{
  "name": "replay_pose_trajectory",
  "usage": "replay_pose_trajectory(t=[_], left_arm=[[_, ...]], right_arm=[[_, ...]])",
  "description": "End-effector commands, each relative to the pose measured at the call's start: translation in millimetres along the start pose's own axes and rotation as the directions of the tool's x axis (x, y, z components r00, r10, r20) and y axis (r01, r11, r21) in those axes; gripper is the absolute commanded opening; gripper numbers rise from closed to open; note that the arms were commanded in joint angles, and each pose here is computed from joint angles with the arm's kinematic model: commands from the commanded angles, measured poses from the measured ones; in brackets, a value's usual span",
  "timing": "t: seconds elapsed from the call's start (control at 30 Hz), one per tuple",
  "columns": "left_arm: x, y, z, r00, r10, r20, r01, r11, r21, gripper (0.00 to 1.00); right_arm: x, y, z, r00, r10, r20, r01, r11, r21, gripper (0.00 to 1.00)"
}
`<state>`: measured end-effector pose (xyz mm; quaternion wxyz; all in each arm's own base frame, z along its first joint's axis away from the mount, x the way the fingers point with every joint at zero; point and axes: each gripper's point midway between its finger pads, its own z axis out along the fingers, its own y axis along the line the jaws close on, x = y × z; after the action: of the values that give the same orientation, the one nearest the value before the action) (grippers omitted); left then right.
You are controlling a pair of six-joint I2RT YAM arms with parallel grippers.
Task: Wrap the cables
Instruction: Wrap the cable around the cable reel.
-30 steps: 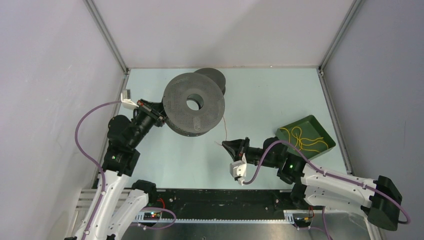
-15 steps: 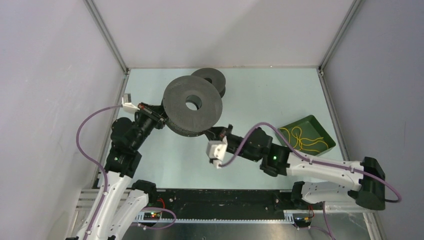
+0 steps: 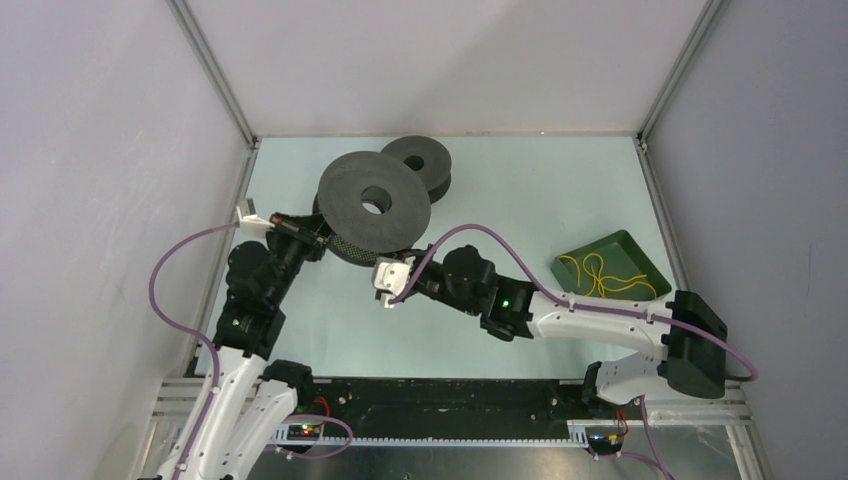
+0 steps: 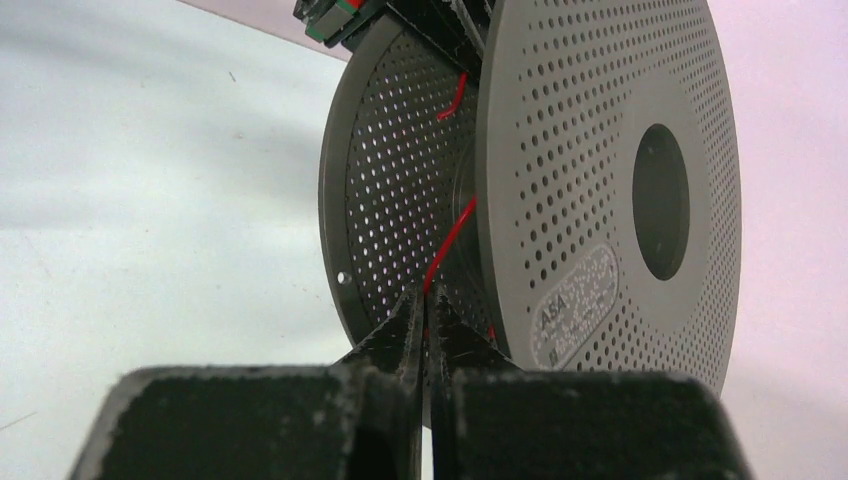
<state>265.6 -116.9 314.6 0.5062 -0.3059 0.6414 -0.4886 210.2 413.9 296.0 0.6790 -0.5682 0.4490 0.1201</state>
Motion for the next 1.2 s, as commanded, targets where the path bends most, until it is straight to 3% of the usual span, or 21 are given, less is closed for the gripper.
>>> replay_pose_trajectory(t=[0.0,0.77,1.17], left_arm=[[-10.0,-41.6,-9.1,0.999,0.01,0.031,-0.014,0.989,0.15,0.0],[-5.4,-22.9,-7.4,0.997,0.057,0.044,-0.062,0.99,0.127,0.0],[-1.9,-20.1,-8.3,0.997,0.068,0.043,-0.073,0.989,0.127,0.0]], right_arm=[[-34.1,-26.4,9.8,0.995,0.046,0.093,-0.054,0.994,0.091,0.0],[-18.6,-33.6,70.1,0.956,0.286,-0.06,-0.264,0.934,0.239,0.0],[2.4,-35.0,97.4,0.919,0.361,-0.161,-0.291,0.893,0.344,0.0]])
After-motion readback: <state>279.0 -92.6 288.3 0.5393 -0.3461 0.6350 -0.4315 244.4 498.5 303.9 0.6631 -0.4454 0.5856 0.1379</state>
